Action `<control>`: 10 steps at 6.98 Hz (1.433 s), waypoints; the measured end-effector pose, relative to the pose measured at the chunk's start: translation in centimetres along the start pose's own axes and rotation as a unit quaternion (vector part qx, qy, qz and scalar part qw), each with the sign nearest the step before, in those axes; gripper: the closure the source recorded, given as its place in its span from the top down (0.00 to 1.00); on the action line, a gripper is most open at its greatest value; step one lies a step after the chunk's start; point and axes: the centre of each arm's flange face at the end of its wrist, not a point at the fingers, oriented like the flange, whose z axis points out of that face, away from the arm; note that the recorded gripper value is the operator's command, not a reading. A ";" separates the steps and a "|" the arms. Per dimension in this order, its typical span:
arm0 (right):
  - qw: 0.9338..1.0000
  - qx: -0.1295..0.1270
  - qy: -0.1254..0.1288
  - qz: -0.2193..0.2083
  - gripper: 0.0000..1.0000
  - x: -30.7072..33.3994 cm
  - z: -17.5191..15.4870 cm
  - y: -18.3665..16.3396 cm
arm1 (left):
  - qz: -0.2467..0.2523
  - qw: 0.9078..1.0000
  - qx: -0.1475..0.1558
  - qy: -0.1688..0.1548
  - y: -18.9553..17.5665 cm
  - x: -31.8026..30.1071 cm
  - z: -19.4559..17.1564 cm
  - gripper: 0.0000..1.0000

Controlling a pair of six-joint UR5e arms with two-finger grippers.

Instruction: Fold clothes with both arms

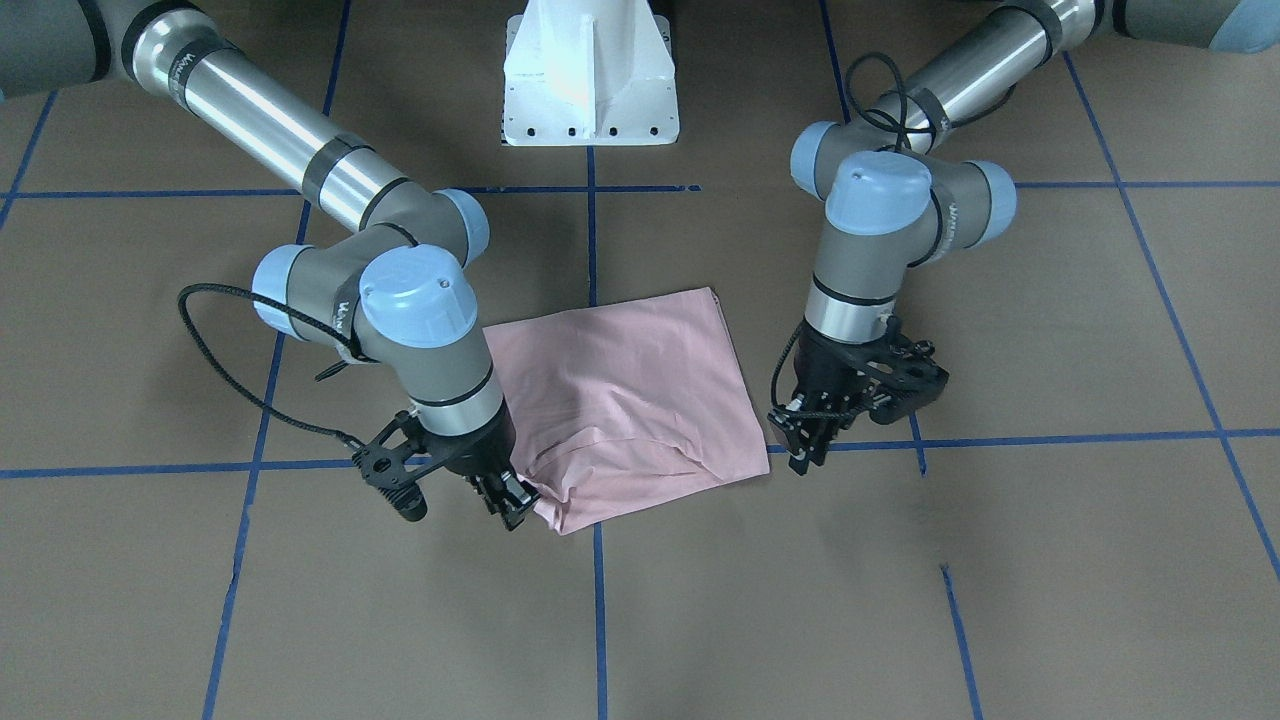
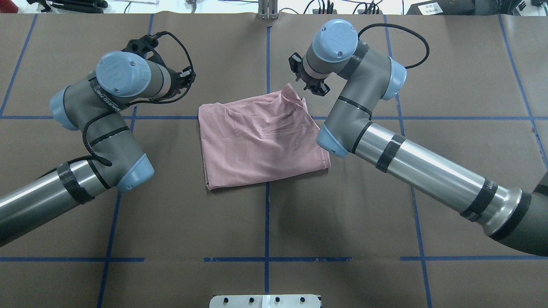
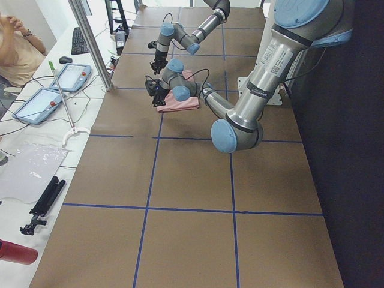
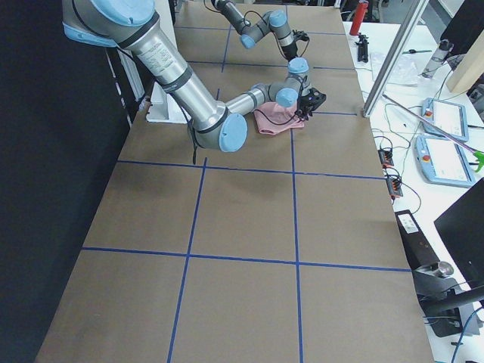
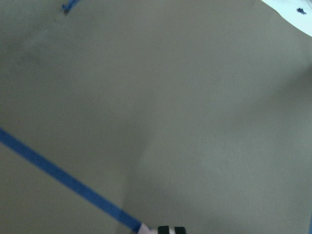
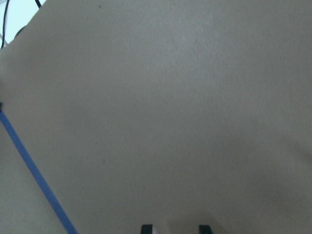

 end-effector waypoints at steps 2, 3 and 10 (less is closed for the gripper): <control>0.999 0.011 -0.005 -0.032 1.00 1.5 -0.7 -4.7 | 0.018 1.000 0.010 0.021 -1.8 -1.1 -0.5 1.00; 0.999 -0.002 -0.006 -0.051 1.00 3.9 -2.3 -8.2 | 0.036 0.999 0.006 0.031 -2.3 -2.7 -1.6 1.00; 0.915 -0.082 0.073 -0.388 1.00 38.3 -19.9 -46.0 | 0.467 0.883 -0.027 0.036 -25.3 -42.7 -20.2 1.00</control>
